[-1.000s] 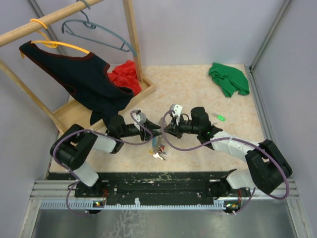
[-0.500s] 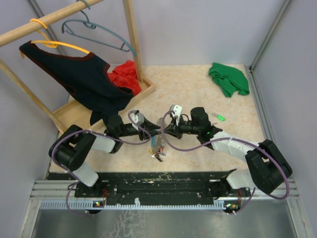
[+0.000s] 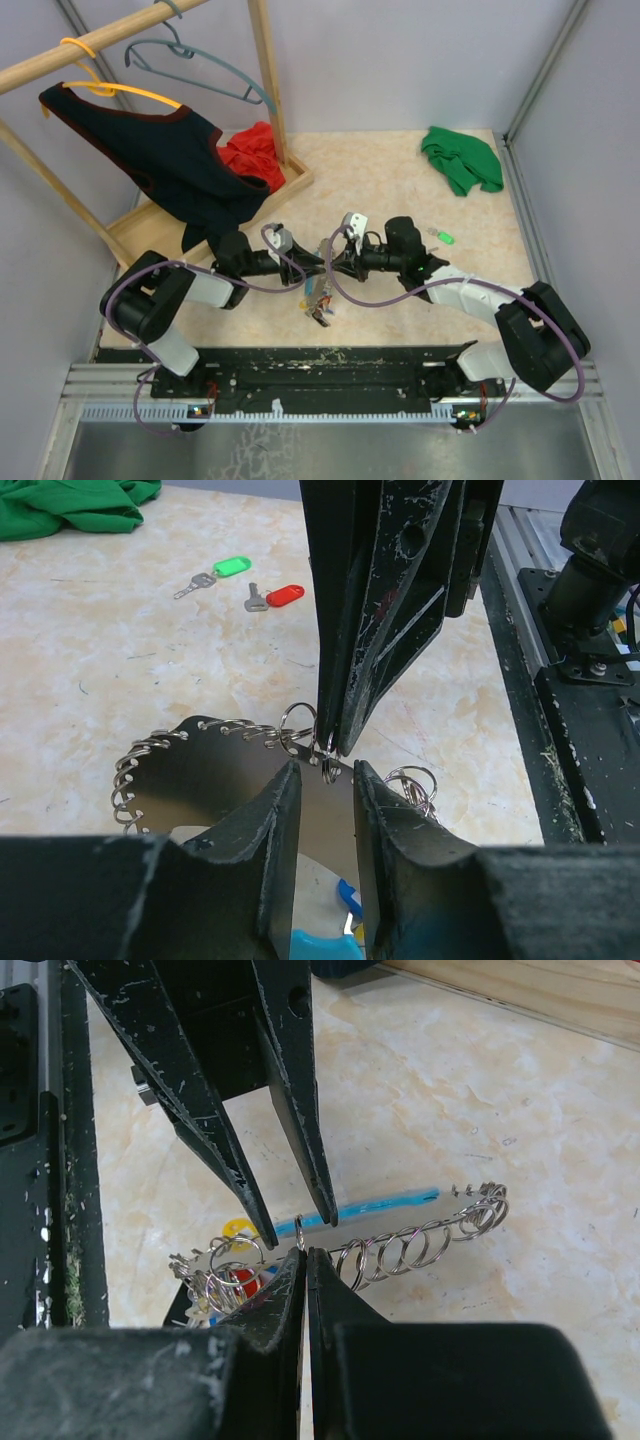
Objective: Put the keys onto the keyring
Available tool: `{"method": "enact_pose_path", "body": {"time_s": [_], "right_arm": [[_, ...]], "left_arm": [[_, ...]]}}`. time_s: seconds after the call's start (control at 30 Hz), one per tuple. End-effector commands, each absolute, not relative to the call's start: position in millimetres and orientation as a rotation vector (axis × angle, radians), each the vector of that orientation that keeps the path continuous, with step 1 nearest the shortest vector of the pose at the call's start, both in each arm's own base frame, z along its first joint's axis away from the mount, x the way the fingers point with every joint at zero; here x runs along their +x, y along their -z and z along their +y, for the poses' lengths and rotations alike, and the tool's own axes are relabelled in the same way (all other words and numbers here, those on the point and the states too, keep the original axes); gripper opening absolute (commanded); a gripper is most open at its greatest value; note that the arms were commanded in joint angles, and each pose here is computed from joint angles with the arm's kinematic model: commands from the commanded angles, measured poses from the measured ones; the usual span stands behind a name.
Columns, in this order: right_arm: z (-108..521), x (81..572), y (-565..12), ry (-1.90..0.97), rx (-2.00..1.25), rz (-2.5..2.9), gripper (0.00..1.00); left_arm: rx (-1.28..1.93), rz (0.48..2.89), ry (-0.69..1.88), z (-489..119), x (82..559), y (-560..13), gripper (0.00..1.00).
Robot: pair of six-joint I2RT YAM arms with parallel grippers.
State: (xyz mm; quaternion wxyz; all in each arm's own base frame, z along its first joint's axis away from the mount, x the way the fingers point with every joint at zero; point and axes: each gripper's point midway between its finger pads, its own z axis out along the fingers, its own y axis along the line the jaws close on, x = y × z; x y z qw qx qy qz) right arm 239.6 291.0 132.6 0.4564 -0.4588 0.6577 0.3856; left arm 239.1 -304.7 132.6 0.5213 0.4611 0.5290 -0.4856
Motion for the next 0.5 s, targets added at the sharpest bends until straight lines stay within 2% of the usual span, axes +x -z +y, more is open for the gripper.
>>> {"method": "enact_pose_path", "body": {"time_s": [0.0, 0.47], "right_arm": [[297.3, 239.5, -162.2, -0.953, -1.151, 1.474, 0.0], [298.2, 237.6, -165.7, -0.962, -1.155, 1.455, 0.0]], "left_arm": [[1.137, 1.244, 1.177, -307.3, 238.3, -133.0, 0.33], [1.152, 1.247, 1.2, -308.5, 235.2, -131.1, 0.21]]}}
